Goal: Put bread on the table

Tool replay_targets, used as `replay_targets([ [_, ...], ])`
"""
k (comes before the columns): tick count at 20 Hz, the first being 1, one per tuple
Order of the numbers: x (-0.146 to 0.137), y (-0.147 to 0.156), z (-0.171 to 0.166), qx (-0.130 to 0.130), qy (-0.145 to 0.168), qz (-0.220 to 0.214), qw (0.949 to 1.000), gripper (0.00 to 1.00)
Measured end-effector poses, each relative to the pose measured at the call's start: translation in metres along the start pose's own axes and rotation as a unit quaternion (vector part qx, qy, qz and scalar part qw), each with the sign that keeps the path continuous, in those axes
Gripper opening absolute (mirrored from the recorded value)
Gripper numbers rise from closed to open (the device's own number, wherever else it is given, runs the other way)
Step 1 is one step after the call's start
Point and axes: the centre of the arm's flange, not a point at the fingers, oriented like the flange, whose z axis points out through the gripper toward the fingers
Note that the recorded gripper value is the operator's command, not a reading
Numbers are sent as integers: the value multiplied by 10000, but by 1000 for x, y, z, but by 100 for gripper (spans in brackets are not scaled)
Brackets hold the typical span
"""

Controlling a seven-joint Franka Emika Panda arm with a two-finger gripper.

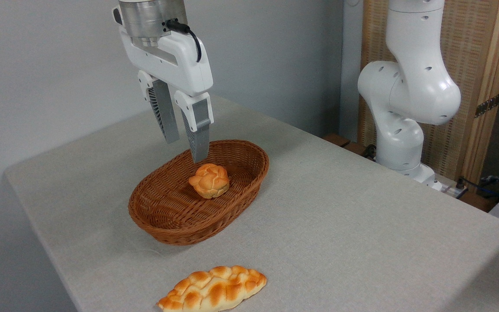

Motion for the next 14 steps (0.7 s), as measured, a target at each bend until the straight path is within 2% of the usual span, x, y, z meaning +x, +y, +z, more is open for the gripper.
replay_targets([
  [14,3,3,1,-4,-4,38,10000,100],
])
